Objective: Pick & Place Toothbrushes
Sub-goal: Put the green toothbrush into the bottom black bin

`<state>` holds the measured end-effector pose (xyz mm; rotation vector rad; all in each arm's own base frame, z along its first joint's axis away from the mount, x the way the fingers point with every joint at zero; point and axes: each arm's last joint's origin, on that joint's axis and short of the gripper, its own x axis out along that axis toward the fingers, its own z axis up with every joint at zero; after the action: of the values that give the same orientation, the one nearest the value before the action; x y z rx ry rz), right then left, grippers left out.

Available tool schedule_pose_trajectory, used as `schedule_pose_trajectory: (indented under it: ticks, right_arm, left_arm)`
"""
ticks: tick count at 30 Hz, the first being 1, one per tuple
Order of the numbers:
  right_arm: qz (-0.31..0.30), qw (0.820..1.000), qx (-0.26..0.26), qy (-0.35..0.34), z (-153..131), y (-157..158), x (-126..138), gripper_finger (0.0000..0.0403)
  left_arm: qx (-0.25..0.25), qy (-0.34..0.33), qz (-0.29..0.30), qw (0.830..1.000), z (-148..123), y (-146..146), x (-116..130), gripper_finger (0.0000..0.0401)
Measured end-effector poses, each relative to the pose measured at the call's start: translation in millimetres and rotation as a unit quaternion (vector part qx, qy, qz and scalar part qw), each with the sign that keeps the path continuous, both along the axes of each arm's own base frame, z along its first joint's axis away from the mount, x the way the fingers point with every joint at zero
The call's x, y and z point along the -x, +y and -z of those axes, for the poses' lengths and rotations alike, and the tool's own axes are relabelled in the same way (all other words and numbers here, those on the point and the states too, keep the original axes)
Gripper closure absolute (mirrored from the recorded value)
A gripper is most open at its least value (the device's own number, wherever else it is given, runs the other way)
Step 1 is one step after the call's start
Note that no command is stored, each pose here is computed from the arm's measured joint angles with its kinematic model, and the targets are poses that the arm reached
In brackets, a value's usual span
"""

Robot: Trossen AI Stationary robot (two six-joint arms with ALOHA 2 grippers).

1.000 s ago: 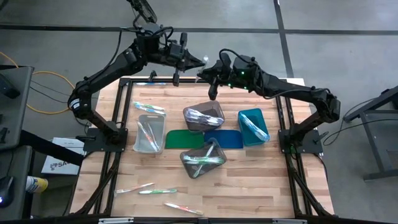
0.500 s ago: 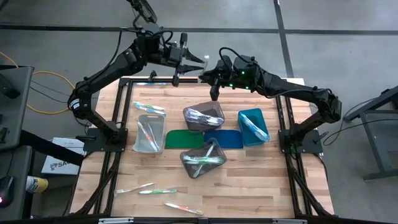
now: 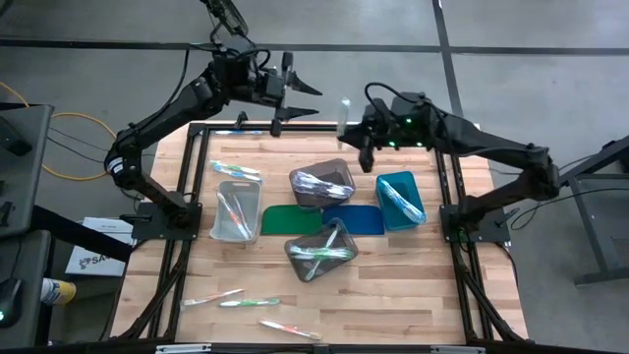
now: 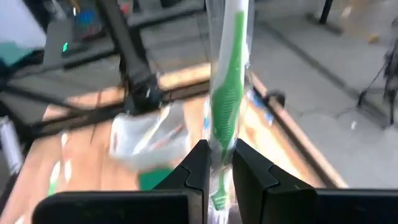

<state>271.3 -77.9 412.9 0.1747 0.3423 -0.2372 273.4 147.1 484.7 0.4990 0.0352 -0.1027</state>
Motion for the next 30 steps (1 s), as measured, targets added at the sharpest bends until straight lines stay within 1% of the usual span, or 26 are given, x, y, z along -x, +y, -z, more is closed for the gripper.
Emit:
schedule_pose_trajectory:
  ticks: [4, 7, 11, 13, 16, 19, 23, 27, 30]
  right_arm:
    - [-0.021, 0.998, -0.040, 0.034, -1.1, 13.4, 18.4, 0.0365]
    - [-0.036, 0.995, -0.060, 0.070, 2.4, 26.5, 25.9, 0.0365]
    - [-0.061, 0.987, -0.085, 0.120, 11.0, 46.1, 27.8, 0.0365]
    - [-0.076, 0.983, -0.092, 0.141, 14.8, 57.1, 27.2, 0.0365]
    - [-0.090, 0.978, -0.095, 0.160, 19.0, 72.3, 25.1, 0.0365]
    - [-0.116, 0.974, -0.094, 0.169, 23.7, 86.5, 17.6, 0.0365]
    - [-0.128, 0.966, -0.111, 0.197, 38.0, 101.8, 1.1, 0.0365]
    - [-0.137, 0.954, -0.139, 0.226, 58.3, 114.2, -22.1, 0.0365]
    - [-0.138, 0.944, -0.170, 0.247, 75.2, 118.9, -39.5, 0.0365]
  left_arm:
    - [0.017, 0.025, -0.035, 0.999, -5.8, -10.4, 19.1, 0.0233]
    - [0.029, 0.057, -0.079, 0.995, -8.0, -27.0, 32.0, 0.0247]
    - [0.032, 0.109, -0.129, 0.985, -6.7, -54.6, 45.5, 0.0269]
    - [0.034, 0.127, -0.142, 0.981, -6.6, -69.3, 51.0, 0.0280]
    - [0.033, 0.161, -0.156, 0.974, -2.1, -88.8, 52.4, 0.0292]
    - [0.033, 0.192, -0.161, 0.967, 3.5, -106.8, 51.0, 0.0299]
    - [0.020, 0.227, -0.159, 0.961, 9.8, -128.0, 51.8, 0.0302]
    - [0.009, 0.258, -0.160, 0.953, 15.5, -144.3, 55.0, 0.0302]
    - [0.008, 0.272, -0.158, 0.949, 16.5, -154.1, 64.1, 0.0302]
